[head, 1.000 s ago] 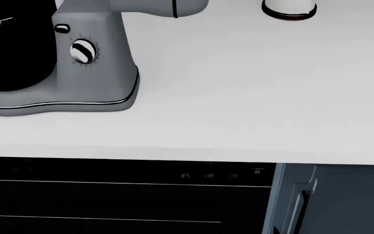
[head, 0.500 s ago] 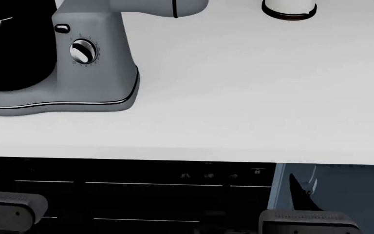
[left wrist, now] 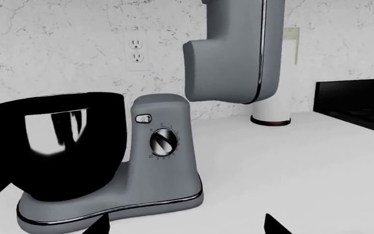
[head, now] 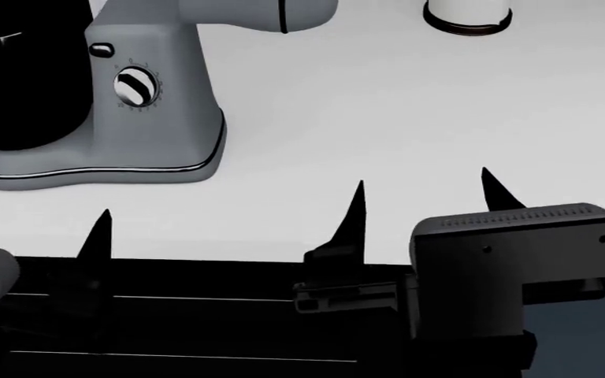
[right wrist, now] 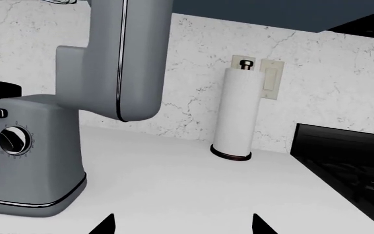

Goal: Close the stand mixer head.

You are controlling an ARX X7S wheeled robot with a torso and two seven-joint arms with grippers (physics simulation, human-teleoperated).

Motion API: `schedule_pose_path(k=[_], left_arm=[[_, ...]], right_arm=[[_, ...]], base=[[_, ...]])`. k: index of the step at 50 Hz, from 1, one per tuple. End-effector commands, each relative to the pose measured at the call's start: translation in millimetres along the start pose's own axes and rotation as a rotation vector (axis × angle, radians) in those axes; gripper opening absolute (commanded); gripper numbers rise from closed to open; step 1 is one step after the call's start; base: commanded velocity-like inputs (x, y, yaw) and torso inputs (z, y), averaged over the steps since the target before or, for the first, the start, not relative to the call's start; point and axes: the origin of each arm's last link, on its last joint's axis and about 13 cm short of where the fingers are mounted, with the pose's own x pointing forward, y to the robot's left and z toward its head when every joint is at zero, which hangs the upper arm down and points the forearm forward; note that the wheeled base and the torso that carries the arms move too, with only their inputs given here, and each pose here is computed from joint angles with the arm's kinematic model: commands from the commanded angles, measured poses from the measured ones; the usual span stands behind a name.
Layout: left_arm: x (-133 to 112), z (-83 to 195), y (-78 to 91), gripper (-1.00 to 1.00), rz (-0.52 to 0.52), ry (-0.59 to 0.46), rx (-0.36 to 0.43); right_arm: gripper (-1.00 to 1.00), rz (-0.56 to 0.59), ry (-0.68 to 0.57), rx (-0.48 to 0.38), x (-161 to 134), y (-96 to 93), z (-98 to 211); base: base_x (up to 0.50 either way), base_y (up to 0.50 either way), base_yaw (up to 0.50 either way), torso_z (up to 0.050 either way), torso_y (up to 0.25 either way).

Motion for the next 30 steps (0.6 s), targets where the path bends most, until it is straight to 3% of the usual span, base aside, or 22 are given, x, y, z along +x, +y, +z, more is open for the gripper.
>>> schedule_pose_path(k=[1,22,25,27,30], left_arm=[[-3,-3,9.4,1.0,0.018,-0.052,0.0],[-7,-2,27.2,1.0,0.092,-0.057,-0.04],[-6,-2,27.7,1.0,0.095,-0.057,-0.035],[-7,-2,28.1,1.0,0.099,-0.057,-0.038],[-6,-3,27.8,1.0,0.102,-0.047,-0.043]], right_arm=[[1.0,-0.012,0.01,-0.007,-1,-3.1,6],[1.0,-0.024,0.01,0.007,-3,-9.1,8],[1.0,0.018,0.001,0.093,-4,-7.8,10],[1.0,-0.01,0.008,0.022,-4,-9.1,9],[1.0,-0.002,0.0,0.058,-5,-9.9,11]], base=[[0.0,0.0,0.0,0.05,0.0],[0.0,0.0,0.0,0.05,0.0],[0.0,0.0,0.0,0.05,0.0],[0.0,0.0,0.0,0.05,0.0],[0.0,0.0,0.0,0.05,0.0]])
